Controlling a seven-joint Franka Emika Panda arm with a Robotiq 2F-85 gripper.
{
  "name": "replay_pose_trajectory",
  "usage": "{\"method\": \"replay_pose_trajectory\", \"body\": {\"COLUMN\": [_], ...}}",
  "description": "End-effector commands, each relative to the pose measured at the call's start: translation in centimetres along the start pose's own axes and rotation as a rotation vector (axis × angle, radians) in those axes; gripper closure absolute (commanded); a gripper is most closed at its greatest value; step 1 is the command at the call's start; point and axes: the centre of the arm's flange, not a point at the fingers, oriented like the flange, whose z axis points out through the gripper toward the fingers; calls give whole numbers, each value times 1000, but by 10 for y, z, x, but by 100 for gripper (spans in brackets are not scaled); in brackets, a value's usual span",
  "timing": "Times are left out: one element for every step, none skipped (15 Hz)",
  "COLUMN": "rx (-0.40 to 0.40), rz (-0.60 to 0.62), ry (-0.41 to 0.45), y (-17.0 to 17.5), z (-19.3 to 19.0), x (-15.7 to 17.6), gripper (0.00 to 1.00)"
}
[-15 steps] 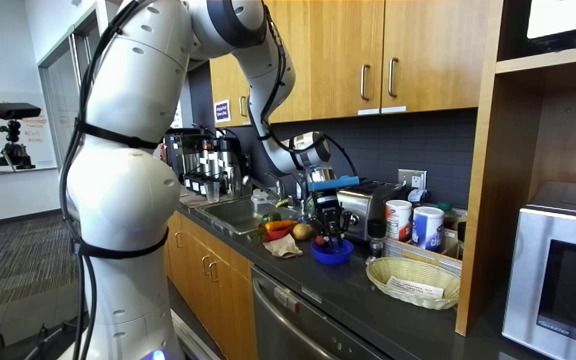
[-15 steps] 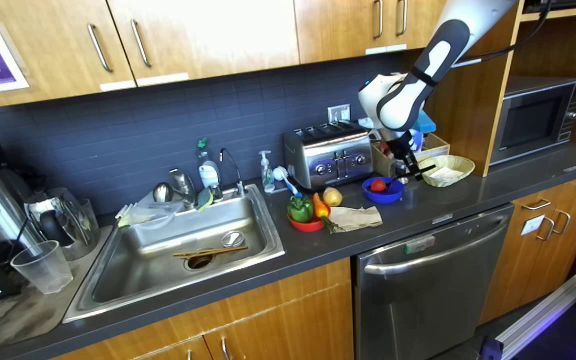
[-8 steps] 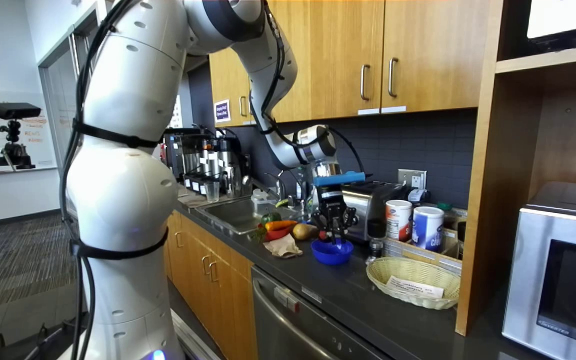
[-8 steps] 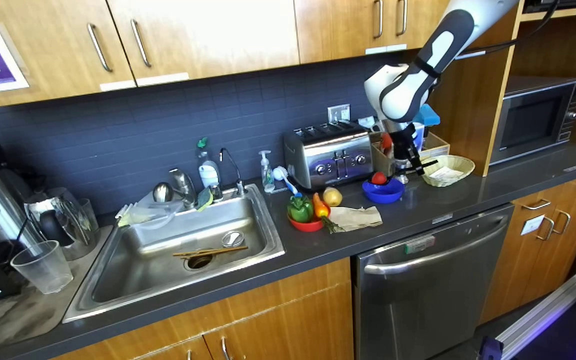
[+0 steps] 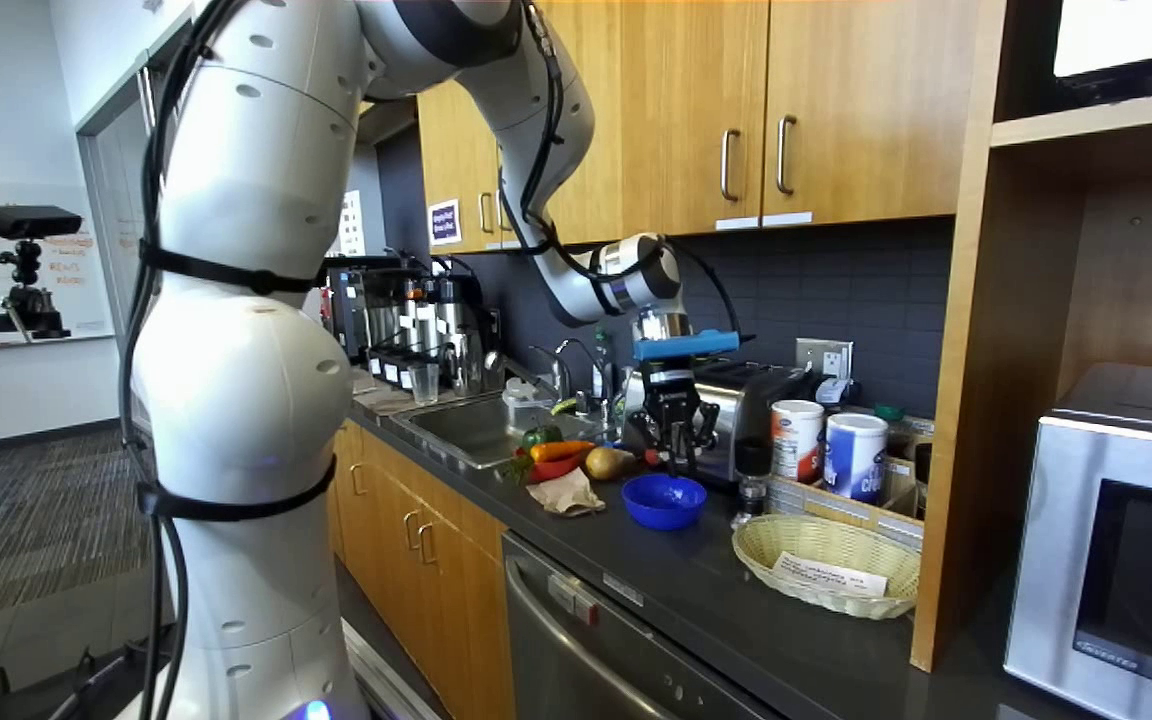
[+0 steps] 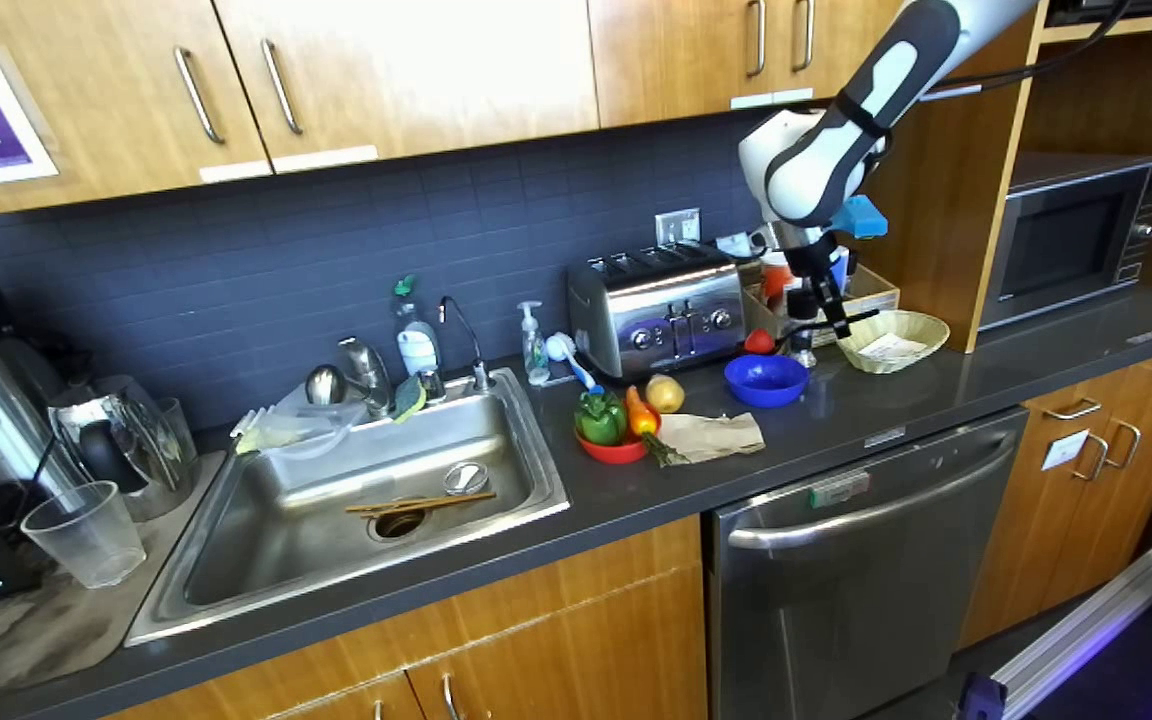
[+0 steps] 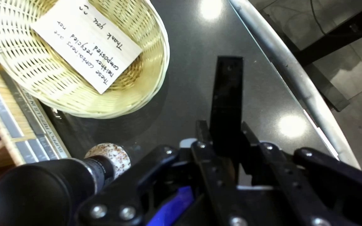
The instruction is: Scoop up the object in the blue bowl and put it into the weaved basket
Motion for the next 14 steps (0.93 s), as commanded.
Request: {"method": "replay_pose_trajectory", "body": {"rx": [4, 1, -1, -1, -2, -2, -3, -1, -1, -2, -5, -7, -8, -8], "rz": [-1, -3, -5, -8, -11, -12, -13, -13, -10, -8, -5, 1, 6, 11], "ry": [10, 6, 3, 0, -1, -1, 1, 4, 7, 11, 14, 19, 23, 28], "y": [-10, -12, -14, -16, -18, -21, -22, -23, -23, -24, -23, -23, -22, -21], "z": [-7, -7, -7, -7, -7, -7, -8, -9, -10, -12, -14, -16, -17, -18], "x": [-9, -7, -6, -6, -5, -6, -6, -8, -10, -12, -14, -18, -21, -24], "gripper": [94, 94, 94, 94, 94, 94, 94, 94, 94, 94, 94, 94, 94, 94]}}
